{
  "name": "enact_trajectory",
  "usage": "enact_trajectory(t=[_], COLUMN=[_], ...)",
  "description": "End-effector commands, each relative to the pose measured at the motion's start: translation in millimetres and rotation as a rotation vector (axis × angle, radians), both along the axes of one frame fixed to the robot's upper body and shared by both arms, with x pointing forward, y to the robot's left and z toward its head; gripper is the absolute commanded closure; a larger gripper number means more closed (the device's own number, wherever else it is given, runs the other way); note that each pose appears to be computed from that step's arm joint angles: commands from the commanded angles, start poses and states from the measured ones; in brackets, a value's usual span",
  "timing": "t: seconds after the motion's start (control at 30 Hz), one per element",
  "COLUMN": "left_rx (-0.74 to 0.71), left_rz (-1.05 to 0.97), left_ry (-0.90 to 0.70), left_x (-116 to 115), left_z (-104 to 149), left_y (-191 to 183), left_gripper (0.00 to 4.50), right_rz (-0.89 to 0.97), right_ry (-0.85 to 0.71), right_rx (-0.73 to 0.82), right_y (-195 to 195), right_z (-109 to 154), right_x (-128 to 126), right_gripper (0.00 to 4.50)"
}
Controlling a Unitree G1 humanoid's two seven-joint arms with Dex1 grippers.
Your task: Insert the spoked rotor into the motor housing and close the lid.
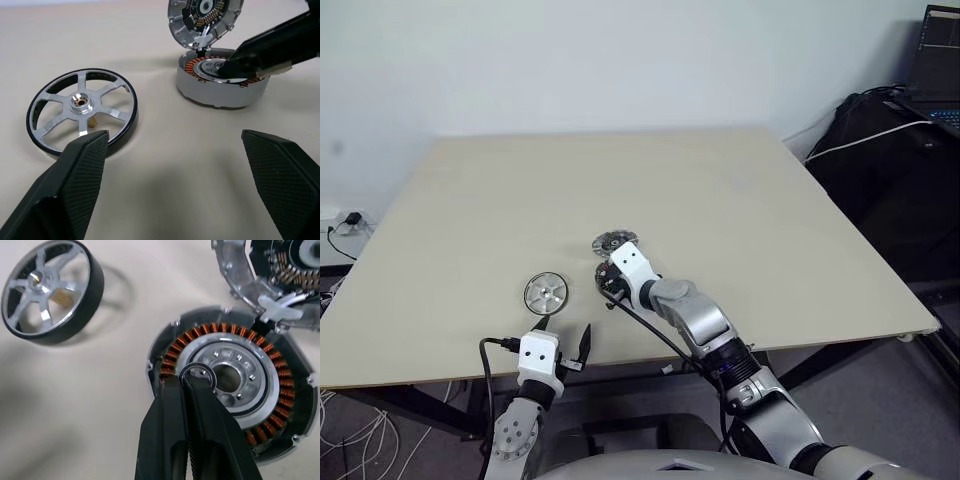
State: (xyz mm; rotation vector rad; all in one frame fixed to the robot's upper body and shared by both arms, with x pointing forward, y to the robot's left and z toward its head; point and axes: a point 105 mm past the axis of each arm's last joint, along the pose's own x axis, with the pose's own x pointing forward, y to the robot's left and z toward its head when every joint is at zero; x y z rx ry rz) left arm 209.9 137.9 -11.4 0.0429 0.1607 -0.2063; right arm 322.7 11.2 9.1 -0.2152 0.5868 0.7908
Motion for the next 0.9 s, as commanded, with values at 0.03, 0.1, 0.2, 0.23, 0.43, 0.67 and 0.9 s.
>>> enact_trajectory(t=[0.03,0.1,0.2,0.23,0.43,0.67,0.9], left_rx=[-0.013,-0.014,-0.014,-0.015,-0.014,-0.014,-0.014], left_rz=[-0.002,0.0,0.002,0.003,0.002,0.004,0.005], left_ry=[-0.061,-0.061,-0.061,-0.06,-0.06,-0.059,-0.058], left_x=[5.4,5.4,5.4,5.4,5.5,5.2,5.0], left_z=[15.8,15.7,15.5,15.4,15.0,14.1,13.7], left_y=[-2.7,-2.7,-2.5,-2.5,-2.3,-1.7,-1.4], left_gripper=[0.0,0.0,0.0,0.0,0.0,0.0,0.0], right_rz=[-0.001,-0.008,-0.018,-0.02,-0.027,-0.037,-0.05], right_ry=[-0.06,-0.063,-0.072,-0.074,-0.077,-0.058,-0.057], right_rx=[0.025,0.022,0.023,0.025,0.022,0.007,0.002], right_y=[4.2,3.2,2.1,2.0,0.6,-2.6,-4.8], right_z=[15.7,15.3,17.1,18.2,18.3,10.4,8.5], right_x=[10.9,13.1,16.6,17.4,19.7,20.1,22.3], right_gripper=[4.47,4.47,4.47,4.47,4.47,4.47,4.47])
